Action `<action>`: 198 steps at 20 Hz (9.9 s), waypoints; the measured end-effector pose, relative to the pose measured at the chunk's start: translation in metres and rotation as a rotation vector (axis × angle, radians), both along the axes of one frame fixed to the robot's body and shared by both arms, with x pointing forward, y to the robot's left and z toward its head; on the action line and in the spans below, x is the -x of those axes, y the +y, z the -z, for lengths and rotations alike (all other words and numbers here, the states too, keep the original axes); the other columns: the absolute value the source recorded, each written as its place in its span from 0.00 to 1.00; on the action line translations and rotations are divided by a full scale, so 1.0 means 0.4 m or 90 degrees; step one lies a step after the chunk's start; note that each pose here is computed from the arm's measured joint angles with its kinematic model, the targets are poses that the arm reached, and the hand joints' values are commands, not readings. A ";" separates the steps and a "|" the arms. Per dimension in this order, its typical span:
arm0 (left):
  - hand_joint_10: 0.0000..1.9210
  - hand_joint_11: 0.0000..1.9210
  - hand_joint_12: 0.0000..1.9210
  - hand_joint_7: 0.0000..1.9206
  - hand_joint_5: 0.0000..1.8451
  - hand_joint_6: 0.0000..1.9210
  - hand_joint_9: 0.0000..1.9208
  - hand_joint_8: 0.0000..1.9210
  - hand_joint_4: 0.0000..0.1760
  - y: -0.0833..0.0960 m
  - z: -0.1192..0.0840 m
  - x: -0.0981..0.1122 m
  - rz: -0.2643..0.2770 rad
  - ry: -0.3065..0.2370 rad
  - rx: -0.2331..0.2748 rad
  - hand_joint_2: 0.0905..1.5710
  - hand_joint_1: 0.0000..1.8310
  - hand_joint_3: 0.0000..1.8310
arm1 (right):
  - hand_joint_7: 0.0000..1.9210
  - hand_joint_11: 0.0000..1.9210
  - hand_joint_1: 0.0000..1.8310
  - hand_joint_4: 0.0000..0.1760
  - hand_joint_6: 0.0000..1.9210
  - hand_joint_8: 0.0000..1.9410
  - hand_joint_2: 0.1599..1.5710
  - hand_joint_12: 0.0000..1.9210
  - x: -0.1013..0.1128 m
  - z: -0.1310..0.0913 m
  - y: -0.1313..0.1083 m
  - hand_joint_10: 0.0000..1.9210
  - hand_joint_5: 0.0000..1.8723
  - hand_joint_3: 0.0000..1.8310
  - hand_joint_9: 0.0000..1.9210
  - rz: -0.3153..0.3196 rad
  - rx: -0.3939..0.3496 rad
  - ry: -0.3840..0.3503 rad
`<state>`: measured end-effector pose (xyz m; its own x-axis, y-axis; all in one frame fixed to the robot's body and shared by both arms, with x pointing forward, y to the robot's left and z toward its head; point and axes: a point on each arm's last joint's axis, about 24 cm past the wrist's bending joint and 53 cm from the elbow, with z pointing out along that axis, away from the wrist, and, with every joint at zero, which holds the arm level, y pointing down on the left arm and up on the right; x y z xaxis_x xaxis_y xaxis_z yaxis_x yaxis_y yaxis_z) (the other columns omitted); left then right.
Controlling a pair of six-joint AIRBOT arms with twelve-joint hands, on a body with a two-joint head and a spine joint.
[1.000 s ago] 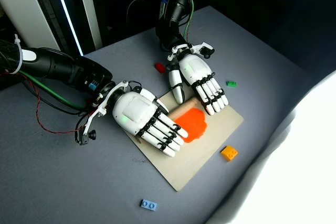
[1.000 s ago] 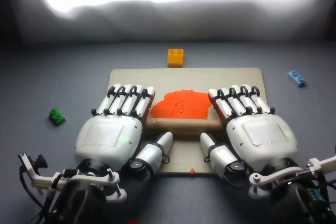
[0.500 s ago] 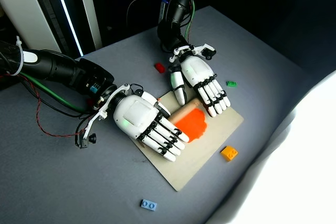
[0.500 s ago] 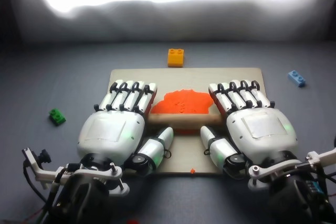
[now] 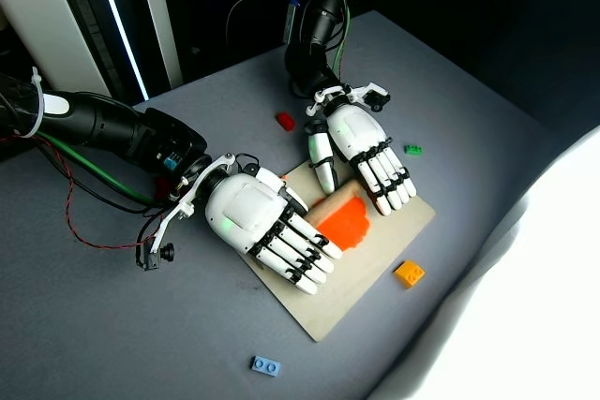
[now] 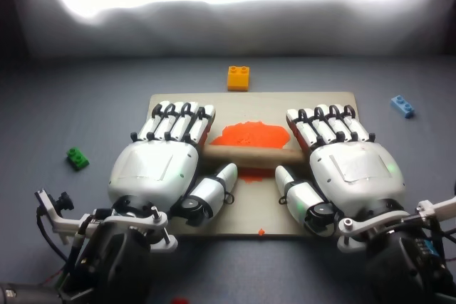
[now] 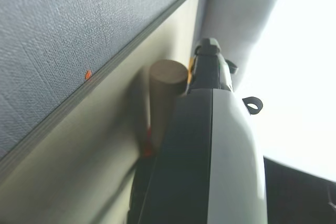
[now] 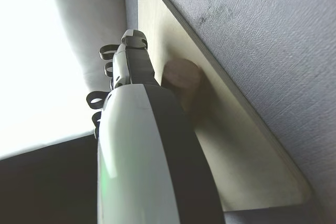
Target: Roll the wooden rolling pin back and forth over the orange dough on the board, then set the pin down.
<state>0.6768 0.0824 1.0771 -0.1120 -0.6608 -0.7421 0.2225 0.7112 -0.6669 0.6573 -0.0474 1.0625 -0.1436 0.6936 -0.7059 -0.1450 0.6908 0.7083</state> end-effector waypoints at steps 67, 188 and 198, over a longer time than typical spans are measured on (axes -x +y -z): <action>0.00 0.00 0.00 0.00 0.01 0.00 0.00 0.00 0.00 -0.032 -0.020 -0.126 0.007 -0.008 -0.036 0.96 0.00 0.00 | 0.04 0.00 0.00 0.00 0.00 0.00 1.00 0.00 -0.145 0.000 -0.071 0.00 0.03 0.05 0.01 0.021 -0.054 0.004; 0.00 0.00 0.00 0.07 0.08 0.00 0.04 0.00 0.00 -0.017 -0.014 -0.020 0.080 0.019 -0.053 0.96 0.00 0.00 | 0.18 0.00 0.00 0.00 0.00 0.00 1.00 0.28 0.002 0.007 -0.049 0.00 0.18 0.07 0.13 0.086 -0.026 0.000; 0.00 0.00 0.00 0.08 0.09 0.00 0.05 0.00 0.00 -0.005 -0.013 -0.001 0.085 0.028 -0.067 0.96 0.00 0.00 | 0.18 0.00 0.00 0.00 0.00 0.00 1.00 0.30 0.020 0.007 -0.045 0.00 0.18 0.07 0.13 0.091 -0.020 0.001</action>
<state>0.6772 0.0805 1.0822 -0.2278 -0.5569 -0.7987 0.2921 0.7434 -0.6017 0.6491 -0.0655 1.0597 -0.0425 0.7291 -0.6830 -0.0460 0.6815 0.7304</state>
